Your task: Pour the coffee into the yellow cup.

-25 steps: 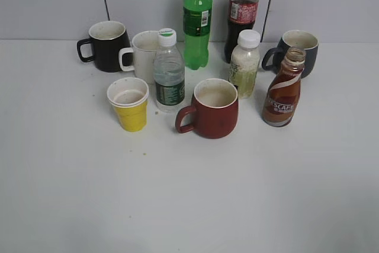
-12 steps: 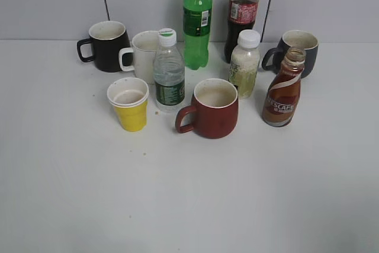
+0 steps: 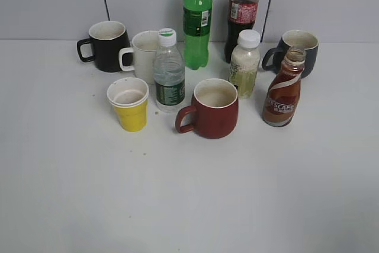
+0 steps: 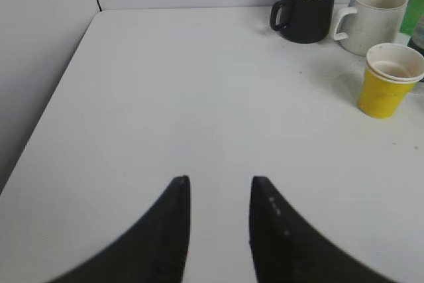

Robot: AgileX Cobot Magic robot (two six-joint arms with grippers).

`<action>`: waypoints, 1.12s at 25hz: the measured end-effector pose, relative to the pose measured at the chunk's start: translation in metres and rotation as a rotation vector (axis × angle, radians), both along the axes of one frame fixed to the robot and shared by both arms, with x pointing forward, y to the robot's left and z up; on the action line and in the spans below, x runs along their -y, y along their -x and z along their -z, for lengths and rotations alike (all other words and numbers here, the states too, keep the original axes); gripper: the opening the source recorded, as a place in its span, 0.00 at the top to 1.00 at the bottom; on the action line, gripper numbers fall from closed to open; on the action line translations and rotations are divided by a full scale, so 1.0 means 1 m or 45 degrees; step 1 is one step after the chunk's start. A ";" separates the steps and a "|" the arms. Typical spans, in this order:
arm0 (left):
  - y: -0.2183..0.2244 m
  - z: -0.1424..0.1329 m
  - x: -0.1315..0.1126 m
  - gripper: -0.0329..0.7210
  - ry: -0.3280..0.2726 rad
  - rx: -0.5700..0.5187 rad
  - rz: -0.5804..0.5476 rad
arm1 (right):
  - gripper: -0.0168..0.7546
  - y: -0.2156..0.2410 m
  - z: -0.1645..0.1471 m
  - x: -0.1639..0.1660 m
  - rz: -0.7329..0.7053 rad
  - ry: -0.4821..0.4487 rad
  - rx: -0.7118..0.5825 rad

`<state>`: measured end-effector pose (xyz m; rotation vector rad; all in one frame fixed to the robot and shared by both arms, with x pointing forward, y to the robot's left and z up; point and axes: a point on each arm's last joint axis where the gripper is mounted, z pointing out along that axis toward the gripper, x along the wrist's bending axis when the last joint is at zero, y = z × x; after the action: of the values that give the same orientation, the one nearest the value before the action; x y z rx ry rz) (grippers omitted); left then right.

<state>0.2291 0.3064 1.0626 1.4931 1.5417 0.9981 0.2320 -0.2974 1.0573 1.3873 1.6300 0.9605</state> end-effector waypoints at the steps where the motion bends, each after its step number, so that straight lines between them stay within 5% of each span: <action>1: 0.000 0.000 0.000 0.64 0.000 0.000 0.000 | 0.22 0.000 0.000 0.000 0.000 0.000 0.000; 13: 0.000 -0.004 0.001 0.64 0.014 0.035 0.038 | 0.22 0.000 0.000 0.000 0.000 -0.001 0.000; 20: -0.023 -0.028 0.004 0.64 0.032 0.339 0.154 | 0.23 -0.003 -0.008 -0.003 -0.028 -0.043 0.028; 28: -0.101 -0.010 0.017 0.64 0.049 0.490 0.206 | 0.28 -0.060 -0.026 -0.010 -0.096 -0.027 0.064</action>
<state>0.3304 0.2889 1.0729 1.2855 1.1436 1.0792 0.2920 -0.2877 1.0834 1.3134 1.6487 1.0508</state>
